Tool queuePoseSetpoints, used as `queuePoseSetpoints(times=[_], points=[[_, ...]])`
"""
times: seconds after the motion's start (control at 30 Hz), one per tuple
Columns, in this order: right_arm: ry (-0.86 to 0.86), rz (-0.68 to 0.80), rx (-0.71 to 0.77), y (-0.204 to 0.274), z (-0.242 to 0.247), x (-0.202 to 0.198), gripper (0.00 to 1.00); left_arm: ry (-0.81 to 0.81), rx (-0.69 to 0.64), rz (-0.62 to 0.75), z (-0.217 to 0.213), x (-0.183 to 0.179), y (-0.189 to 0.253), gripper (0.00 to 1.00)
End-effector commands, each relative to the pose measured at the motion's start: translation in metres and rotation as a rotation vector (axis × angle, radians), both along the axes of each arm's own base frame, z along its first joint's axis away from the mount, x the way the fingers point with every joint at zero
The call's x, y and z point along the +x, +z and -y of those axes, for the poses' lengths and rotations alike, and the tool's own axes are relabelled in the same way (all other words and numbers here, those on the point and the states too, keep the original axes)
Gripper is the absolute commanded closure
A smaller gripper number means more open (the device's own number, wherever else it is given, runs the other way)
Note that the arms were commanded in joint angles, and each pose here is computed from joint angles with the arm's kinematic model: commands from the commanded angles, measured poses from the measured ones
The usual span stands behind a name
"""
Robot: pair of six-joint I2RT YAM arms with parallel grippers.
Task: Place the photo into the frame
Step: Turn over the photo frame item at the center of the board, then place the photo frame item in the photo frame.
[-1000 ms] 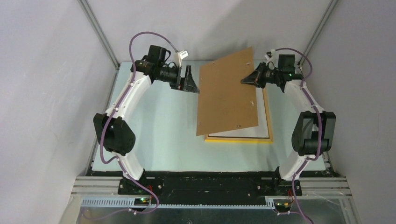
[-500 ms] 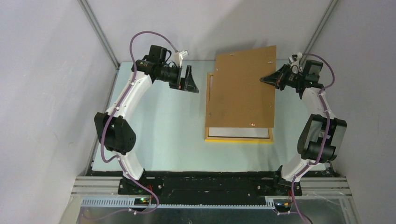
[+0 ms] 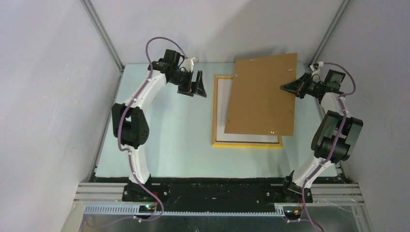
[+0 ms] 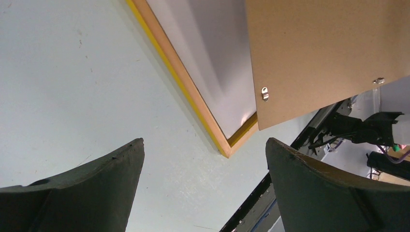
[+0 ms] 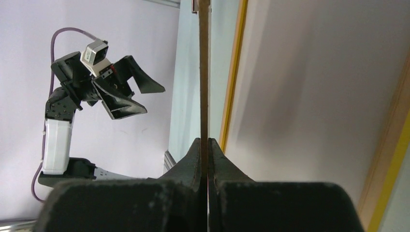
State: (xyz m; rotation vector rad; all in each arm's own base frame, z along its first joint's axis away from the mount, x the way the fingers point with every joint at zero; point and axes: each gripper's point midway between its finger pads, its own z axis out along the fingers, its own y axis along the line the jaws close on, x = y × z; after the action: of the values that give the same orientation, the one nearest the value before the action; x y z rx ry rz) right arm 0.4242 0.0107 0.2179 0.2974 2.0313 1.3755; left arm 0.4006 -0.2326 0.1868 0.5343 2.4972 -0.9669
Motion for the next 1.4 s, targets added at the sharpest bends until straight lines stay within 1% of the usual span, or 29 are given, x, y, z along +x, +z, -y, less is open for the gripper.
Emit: queuePoseSetpoints(times=[0.0,0.3,0.7,1.37], points=[[0.085,0.059,0.035,0.007,-0.004,-0.004,1.0,0.025,-0.003,0.055,-0.001,0.016,0.012,0.0],[0.115,0.013,0.057,-0.024,-0.007,0.011,1.0,0.028,0.011,0.037,-0.002,0.017,0.001,0.0],[0.174,-0.017,0.084,-0.046,-0.026,0.034,1.0,0.024,0.02,0.029,-0.003,0.014,-0.004,0.0],[0.219,-0.067,0.102,-0.066,-0.053,0.039,1.0,0.014,0.012,0.021,-0.002,0.012,-0.006,0.0]])
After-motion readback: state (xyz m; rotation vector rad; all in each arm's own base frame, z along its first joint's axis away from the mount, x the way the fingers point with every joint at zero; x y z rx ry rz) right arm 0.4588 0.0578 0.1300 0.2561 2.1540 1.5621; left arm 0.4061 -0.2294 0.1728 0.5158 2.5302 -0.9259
